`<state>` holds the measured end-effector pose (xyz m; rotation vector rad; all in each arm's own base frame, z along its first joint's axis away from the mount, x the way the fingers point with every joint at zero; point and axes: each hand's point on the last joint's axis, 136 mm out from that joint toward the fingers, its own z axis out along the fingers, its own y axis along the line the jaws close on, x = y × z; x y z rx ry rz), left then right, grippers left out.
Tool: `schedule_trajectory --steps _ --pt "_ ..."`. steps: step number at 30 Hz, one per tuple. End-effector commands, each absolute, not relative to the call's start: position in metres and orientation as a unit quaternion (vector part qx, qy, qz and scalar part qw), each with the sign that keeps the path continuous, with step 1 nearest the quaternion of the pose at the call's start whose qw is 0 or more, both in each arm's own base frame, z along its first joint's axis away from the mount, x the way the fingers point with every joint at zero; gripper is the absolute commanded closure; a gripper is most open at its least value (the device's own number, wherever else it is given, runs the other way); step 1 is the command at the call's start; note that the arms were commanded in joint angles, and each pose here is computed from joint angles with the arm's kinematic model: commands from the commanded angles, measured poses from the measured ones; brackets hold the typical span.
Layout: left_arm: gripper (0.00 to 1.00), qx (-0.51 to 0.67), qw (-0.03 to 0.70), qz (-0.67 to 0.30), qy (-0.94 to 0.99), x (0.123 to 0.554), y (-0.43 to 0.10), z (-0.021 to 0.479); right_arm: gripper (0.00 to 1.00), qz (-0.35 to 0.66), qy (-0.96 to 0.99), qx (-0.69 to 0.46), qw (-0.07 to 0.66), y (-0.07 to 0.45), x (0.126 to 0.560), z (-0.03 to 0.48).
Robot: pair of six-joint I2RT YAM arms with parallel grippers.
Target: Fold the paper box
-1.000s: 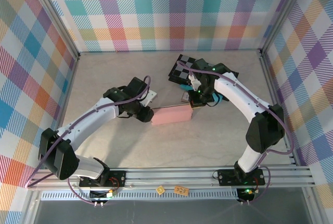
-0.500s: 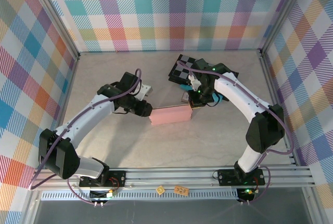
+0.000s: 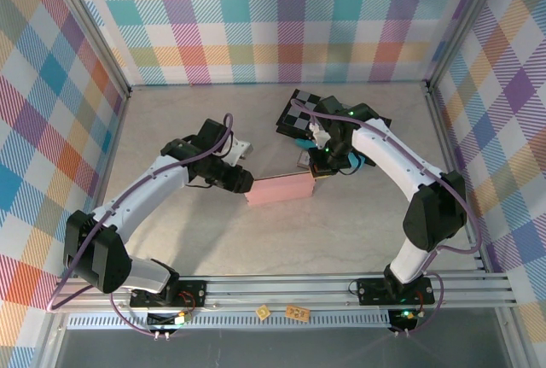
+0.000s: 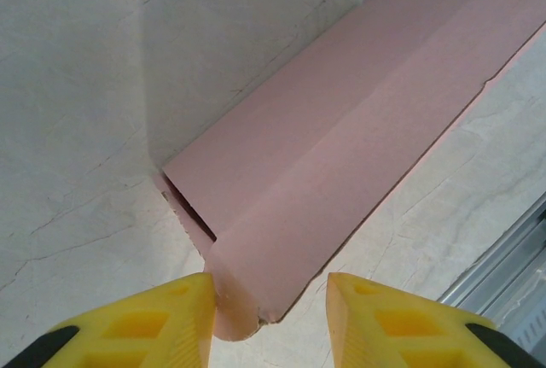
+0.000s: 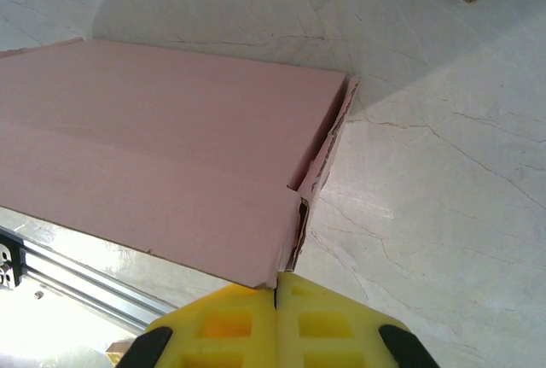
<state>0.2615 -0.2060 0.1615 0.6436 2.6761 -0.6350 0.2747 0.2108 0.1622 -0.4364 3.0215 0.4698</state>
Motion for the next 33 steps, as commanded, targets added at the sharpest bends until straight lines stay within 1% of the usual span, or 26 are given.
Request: schedule_trajectory --steps 1,3,8,12,14,16,24,27,28,29,30,33 --pt "0.60 0.229 0.150 -0.208 0.939 0.257 -0.198 0.154 1.00 0.160 0.979 -0.129 0.016 0.212 0.274 0.165" --pt "0.58 0.229 0.156 -0.197 0.940 0.257 -0.194 0.154 1.00 0.161 0.978 -0.127 0.017 0.212 0.275 0.165" --pt "0.59 0.224 0.159 -0.189 0.943 0.260 -0.192 0.150 1.00 0.164 0.978 -0.126 0.015 0.212 0.274 0.164" --pt "0.66 0.217 0.164 -0.182 0.945 0.268 -0.193 0.149 1.00 0.166 0.978 -0.126 0.014 0.214 0.274 0.163" --pt "0.73 0.216 0.158 -0.185 0.946 0.269 -0.195 0.148 1.00 0.166 0.978 -0.125 0.015 0.213 0.274 0.163" --pt "0.79 0.214 0.145 -0.190 0.947 0.268 -0.197 0.143 1.00 0.166 0.978 -0.125 0.014 0.213 0.274 0.163" --pt "0.81 0.205 0.136 -0.190 0.951 0.266 -0.198 0.139 1.00 0.166 0.978 -0.123 0.015 0.213 0.274 0.162" --pt "0.80 0.203 0.139 -0.190 0.950 0.267 -0.200 0.144 1.00 0.165 0.978 -0.123 0.014 0.213 0.275 0.161" --pt "0.77 0.200 0.141 -0.191 0.951 0.268 -0.200 0.147 1.00 0.165 0.979 -0.122 0.015 0.213 0.275 0.161" --pt "0.70 0.196 0.145 -0.191 0.951 0.269 -0.200 0.152 1.00 0.165 0.979 -0.122 0.016 0.213 0.275 0.162" --pt "0.66 0.190 0.149 -0.191 0.951 0.270 -0.199 0.157 1.00 0.164 0.979 -0.121 0.015 0.213 0.275 0.162" --pt "0.60 0.175 0.151 -0.199 0.952 0.269 -0.200 0.171 1.00 0.163 0.979 -0.121 0.015 0.212 0.275 0.163"
